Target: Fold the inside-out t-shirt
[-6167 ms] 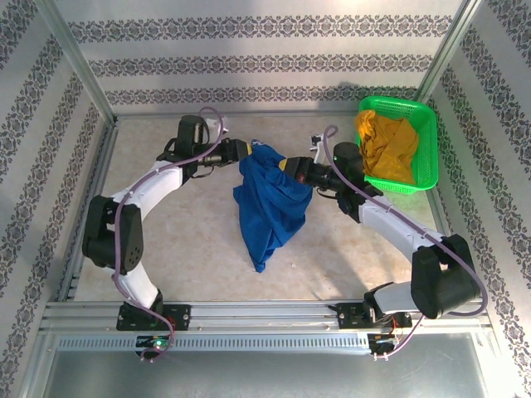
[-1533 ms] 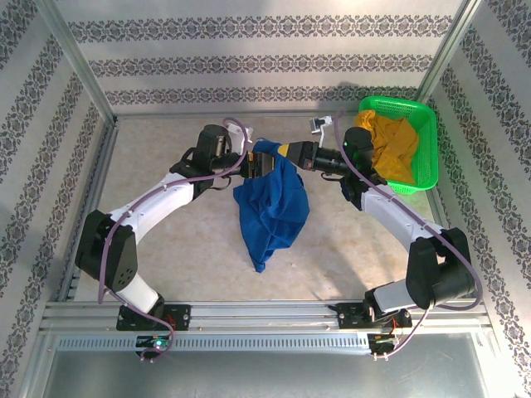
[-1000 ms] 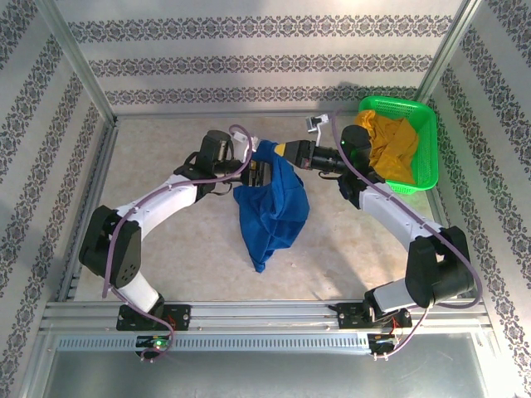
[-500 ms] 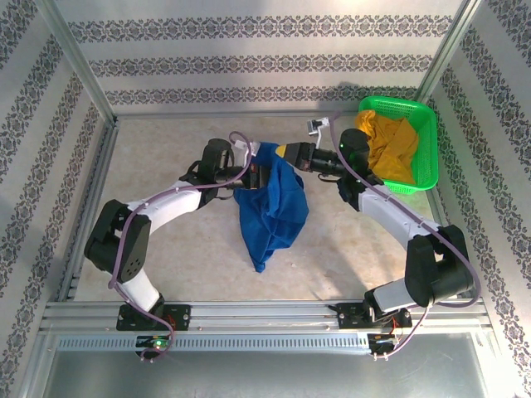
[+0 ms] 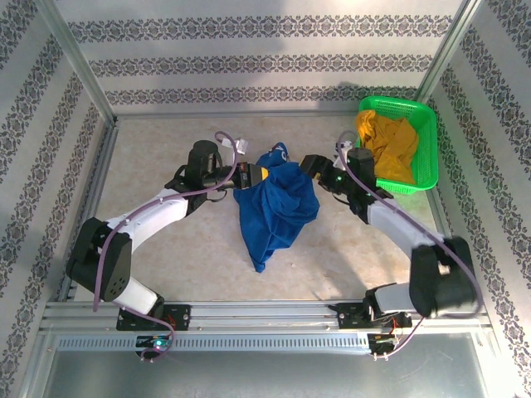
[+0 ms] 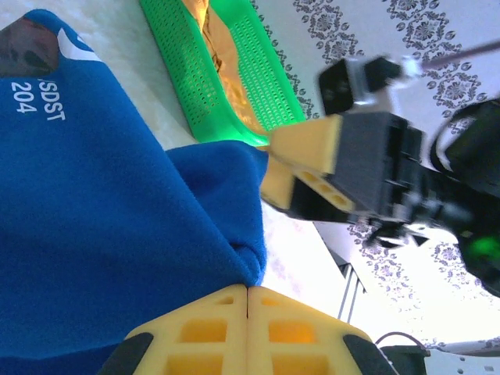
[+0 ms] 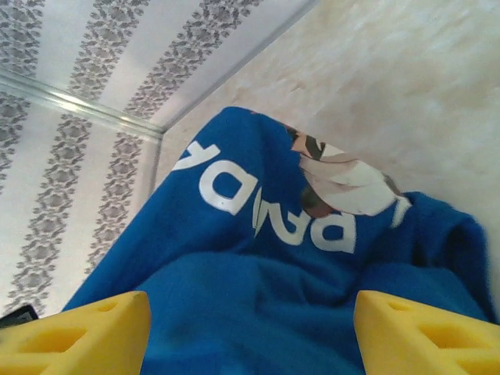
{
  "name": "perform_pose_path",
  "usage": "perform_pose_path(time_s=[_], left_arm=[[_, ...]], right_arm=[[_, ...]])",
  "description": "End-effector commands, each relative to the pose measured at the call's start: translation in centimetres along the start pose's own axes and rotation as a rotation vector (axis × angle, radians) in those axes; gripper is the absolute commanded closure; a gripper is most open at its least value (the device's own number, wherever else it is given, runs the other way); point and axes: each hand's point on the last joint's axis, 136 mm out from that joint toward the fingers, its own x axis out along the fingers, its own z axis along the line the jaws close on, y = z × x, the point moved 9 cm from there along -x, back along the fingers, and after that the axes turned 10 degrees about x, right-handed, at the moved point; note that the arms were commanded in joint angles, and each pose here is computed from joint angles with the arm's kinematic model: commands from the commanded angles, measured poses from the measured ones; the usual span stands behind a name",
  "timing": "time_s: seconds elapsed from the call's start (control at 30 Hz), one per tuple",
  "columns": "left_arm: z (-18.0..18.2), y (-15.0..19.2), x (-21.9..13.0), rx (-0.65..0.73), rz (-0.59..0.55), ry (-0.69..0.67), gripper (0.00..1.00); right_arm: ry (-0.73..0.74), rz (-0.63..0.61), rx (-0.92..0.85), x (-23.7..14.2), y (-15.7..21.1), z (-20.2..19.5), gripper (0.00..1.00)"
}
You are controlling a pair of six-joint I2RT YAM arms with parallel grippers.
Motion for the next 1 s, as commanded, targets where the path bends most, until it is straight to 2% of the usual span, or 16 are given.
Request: perform_pose_path(time_s=[0.0,0.13,0.27,0.4,0.57,0.6,0.63,0.7,0.73,0.8,0.9,0.97], left_arm=[[0.0,-0.6,-0.3,0.012,-0.039,0.004,1.00],[0.1,-0.7,-0.1,0.005,-0.038,0.013,1.00],[-0.1,-0.9,0.0,0.005,-0.035,0.025,1.00],[-0.2,-1.2,-0.1,0.003,-0.046,0.027,1.00],[-0.4,-1.3,-0.2,-0.007,-0.056,0.039,1.00],[-0.3,-1.3,-0.2,-0.009,-0.059,0.035,1.00],[-0.1,-1.1,-0.2,-0.019,-0.059,0.019,1.00],[0.7,-0.9,-0.4,-0.049,-0.074,-0.029,1.00],[1.6,-0.8,-0.6,-0.077,-0.087,-0.079,1.00],[3.3,-0.6,-1.2,-0.125,-0.109,-0.190,1.00],[6.0,-0.3,-1.9,-0.157,-0.117,-0.322,1.00],[7.6,-0.2,-2.0,-0.169,-0.105,-0.372,1.00]], right_arm=[[0.183,-0.090,-0.084,-3.0,1.6,-0.3,0.30],[0.225,-0.068,-0.097,-4.3,4.2,-0.4,0.26],[0.252,-0.042,-0.086,-3.2,6.1,-0.9,0.24],[0.251,-0.053,-0.061,0.2,6.1,-0.3,0.22],[0.285,0.020,-0.087,6.7,5.8,0.7,0.23],[0.275,0.038,-0.096,7.7,5.7,0.7,0.31],[0.248,0.051,-0.108,8.4,5.4,1.0,0.45],[0.194,0.085,-0.126,8.3,4.9,1.8,0.87],[0.147,0.104,-0.138,7.7,4.6,2.3,0.99],[0.034,0.132,-0.136,5.8,3.8,3.2,1.00],[-0.300,0.214,-0.100,2.9,2.5,5.4,1.00],[-0.426,0.278,-0.109,1.5,2.1,7.1,1.00]])
